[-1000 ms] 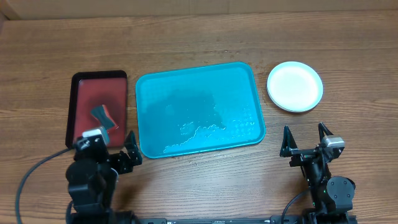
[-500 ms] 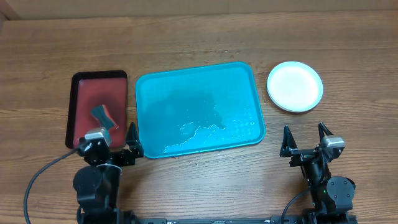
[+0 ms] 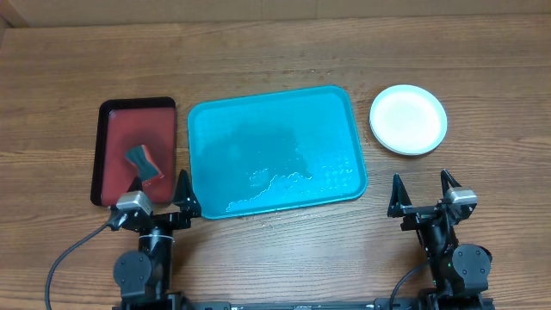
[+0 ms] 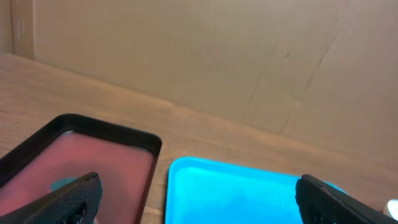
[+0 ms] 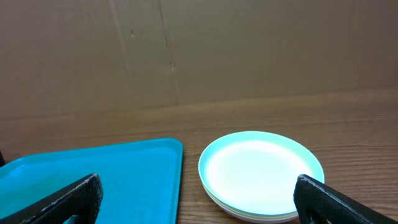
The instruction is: Clean dirty plates on tray and stack at the side
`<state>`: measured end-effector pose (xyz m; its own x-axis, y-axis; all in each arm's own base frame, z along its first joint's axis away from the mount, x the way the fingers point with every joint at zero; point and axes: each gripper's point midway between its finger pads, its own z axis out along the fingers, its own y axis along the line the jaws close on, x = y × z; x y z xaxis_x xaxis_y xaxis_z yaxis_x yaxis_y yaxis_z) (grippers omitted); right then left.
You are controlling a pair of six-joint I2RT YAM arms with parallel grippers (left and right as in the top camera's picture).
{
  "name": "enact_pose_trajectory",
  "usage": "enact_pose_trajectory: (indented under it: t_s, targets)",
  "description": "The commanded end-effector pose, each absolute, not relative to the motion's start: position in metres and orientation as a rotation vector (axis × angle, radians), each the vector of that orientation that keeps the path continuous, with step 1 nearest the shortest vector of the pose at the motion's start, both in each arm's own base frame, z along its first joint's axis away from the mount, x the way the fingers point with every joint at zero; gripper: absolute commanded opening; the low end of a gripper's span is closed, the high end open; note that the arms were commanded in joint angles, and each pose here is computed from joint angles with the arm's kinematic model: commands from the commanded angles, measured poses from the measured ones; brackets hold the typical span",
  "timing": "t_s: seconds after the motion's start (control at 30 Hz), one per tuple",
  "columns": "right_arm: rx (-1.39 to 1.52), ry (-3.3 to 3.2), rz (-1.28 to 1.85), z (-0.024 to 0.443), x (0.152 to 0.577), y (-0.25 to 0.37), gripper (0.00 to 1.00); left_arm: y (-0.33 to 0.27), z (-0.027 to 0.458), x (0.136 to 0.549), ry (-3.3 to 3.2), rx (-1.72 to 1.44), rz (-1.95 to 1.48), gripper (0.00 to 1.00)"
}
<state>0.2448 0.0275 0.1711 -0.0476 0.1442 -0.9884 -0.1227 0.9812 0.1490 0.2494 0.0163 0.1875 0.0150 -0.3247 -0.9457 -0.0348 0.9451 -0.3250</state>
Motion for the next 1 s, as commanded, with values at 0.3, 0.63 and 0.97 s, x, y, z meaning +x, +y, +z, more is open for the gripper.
enact_pose_trajectory:
  t_s: [0.3,0.63,0.97]
  targets:
    - [0.028,1.598,0.211,0.170,0.245,0.026,1.00,0.015,0.184,0.246,1.519,-0.212,-0.166,1.00]
    - [0.028,1.598,0.211,0.170,0.245,0.026,1.00,0.011,0.156,0.246,1.643,-0.123,-0.066,1.00]
    - [0.028,1.598,0.211,0.170,0.245,0.026,1.00,0.011,0.156,0.246,1.644,-0.119,-0.056,1.00]
